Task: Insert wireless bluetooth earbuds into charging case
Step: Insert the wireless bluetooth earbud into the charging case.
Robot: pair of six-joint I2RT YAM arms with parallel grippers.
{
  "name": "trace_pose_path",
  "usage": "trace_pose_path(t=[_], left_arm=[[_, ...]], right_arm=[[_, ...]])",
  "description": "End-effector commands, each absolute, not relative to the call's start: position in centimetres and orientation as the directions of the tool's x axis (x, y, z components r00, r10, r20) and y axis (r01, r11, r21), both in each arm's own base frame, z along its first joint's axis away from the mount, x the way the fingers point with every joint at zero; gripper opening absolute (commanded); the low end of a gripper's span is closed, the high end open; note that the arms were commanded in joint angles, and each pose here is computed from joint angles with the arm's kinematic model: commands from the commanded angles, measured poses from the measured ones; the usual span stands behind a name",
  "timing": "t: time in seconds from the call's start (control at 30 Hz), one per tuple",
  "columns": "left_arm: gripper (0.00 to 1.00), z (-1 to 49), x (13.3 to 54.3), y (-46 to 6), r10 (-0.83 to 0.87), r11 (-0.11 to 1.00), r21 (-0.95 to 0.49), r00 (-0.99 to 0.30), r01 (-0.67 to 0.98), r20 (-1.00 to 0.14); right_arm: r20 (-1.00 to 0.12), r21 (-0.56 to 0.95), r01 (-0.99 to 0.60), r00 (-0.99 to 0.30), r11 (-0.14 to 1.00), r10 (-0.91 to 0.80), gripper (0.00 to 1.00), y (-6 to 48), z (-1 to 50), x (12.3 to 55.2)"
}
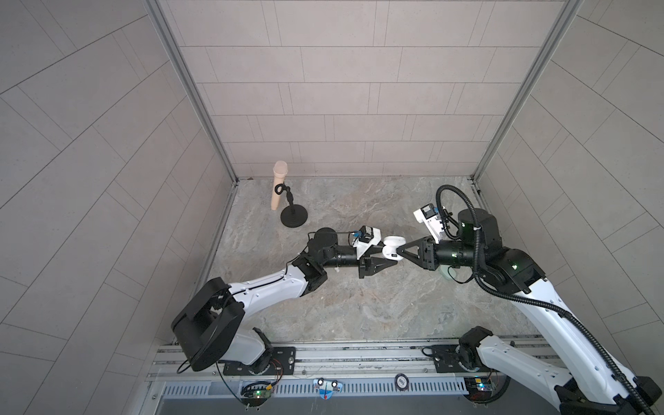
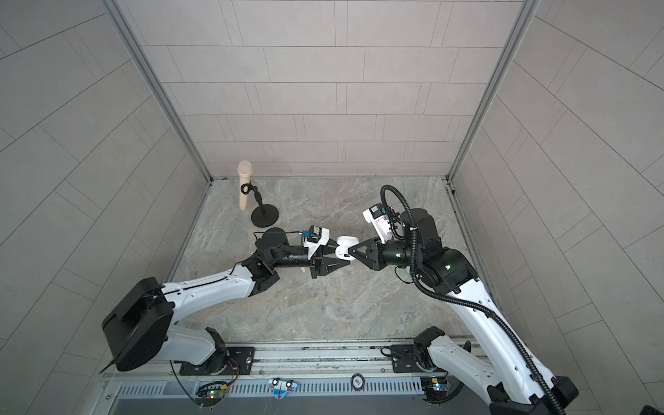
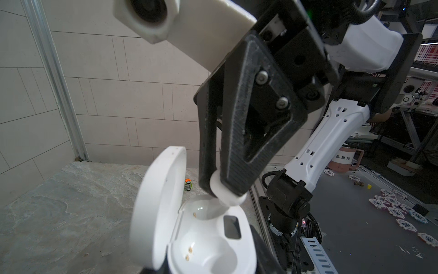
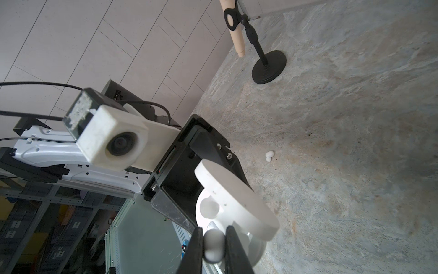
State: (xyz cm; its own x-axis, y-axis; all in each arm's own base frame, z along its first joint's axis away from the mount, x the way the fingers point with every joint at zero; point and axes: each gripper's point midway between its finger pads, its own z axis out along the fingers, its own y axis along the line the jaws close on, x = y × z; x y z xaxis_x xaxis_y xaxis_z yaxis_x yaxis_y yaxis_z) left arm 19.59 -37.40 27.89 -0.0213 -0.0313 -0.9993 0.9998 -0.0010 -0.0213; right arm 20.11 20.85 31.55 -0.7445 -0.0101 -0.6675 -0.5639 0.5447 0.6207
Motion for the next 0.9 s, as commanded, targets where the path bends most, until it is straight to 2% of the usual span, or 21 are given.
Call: trace_pose_path(t=[0.0,0.47,0.87], left_arm=[[0.21,29.9,18.6,-37.0,-0.081,-0.022,0.028,0.026,0.999,-0.996],[0.21,30.2,18.5,-36.8,-0.088,-0.018,0.035,0.034,0.999,-0.996],[0.21,29.9,18.5,-37.0,-0.082,-0.022,0.026,0.024,0.999,-0.996]], right_arm=[[-0.699,0.592,-0.595,-0.715,0.544,-0.021,0.12,21.0,31.9,20.3],[-0.695,0.569,-0.575,-0.718,0.588,-0.029,0.18,20.7,31.2,20.5],[-0.702,0.554,-0.565,-0.712,0.612,-0.022,0.38,20.3,32.0,20.7]])
